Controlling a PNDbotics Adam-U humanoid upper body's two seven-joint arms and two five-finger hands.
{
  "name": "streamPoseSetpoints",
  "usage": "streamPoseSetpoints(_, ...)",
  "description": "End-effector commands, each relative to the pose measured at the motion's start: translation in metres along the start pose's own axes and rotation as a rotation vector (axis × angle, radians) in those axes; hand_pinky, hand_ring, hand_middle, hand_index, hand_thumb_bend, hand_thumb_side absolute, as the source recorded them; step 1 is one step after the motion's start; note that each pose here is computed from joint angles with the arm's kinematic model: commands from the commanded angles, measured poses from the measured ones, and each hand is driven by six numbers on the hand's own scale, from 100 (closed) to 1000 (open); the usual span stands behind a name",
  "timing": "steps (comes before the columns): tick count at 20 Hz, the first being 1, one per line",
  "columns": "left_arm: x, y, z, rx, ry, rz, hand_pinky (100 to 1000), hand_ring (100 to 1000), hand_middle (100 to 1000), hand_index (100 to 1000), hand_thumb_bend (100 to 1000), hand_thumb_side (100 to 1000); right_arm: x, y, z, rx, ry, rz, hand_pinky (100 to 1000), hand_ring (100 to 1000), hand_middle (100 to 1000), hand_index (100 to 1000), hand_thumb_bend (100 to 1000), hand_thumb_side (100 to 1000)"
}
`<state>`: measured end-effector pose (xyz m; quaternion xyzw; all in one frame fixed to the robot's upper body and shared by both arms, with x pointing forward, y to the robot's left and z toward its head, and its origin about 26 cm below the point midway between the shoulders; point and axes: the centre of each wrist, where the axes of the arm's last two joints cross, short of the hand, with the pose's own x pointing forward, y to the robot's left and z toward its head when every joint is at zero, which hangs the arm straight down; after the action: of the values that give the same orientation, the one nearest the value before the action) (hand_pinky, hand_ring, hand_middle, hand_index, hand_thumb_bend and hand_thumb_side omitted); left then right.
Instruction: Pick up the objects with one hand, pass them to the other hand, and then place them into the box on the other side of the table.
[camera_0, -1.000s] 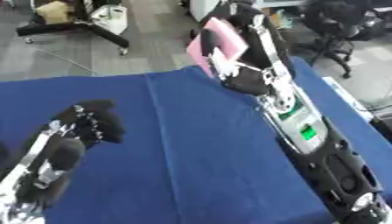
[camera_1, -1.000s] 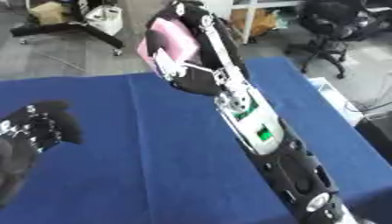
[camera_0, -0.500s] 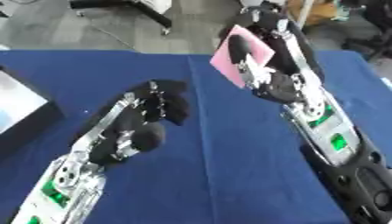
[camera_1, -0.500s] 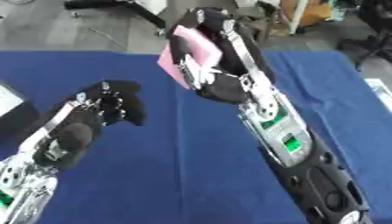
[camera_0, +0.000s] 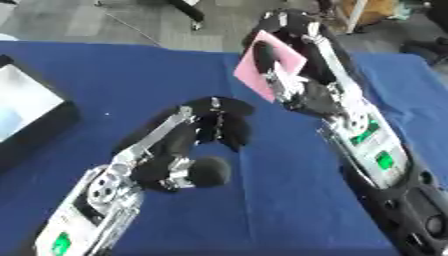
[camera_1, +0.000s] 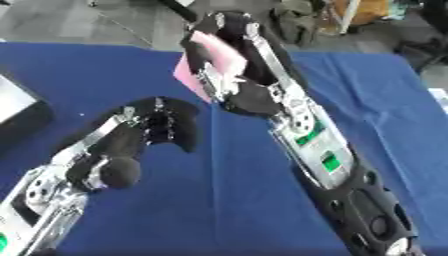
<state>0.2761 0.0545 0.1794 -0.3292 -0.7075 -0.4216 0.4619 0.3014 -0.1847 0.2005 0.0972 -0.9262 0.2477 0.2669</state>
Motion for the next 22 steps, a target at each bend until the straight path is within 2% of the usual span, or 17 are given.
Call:
streamPoseSetpoints(1, 0.010, -0.005, -0.007, -0.031, -0.025, 0.000, 650, 624, 581, 777, 1000, 646, 0.007, -0.001, -0.005, 0.015, -0.031, -0.004, 336, 468, 345, 460, 100, 470)
streamPoseSetpoints(7, 0.002, -0.009, -0.016, -0.020, 0.007, 0.054, 646, 621, 580, 775, 1000, 649, 0.007, 0.002, -0.007, 0.017, -0.050, -0.018, 337, 469, 346, 461, 100, 470)
streamPoseSetpoints(16, -0.027, -0.014, -0.034, 0.119, 0.123, 0.215, 646, 626, 585, 774, 1000, 633, 0.006, 0.004, -0.004, -0.005, -0.052, -0.042, 328, 463, 342, 454, 100, 467)
streamPoseSetpoints(22, -0.036, -0.014, -0.036, 0.194, 0.167, 0.274, 645, 628, 587, 774, 1000, 632, 0.005, 0.005, -0.002, -0.021, -0.035, -0.053, 328, 464, 341, 453, 100, 470)
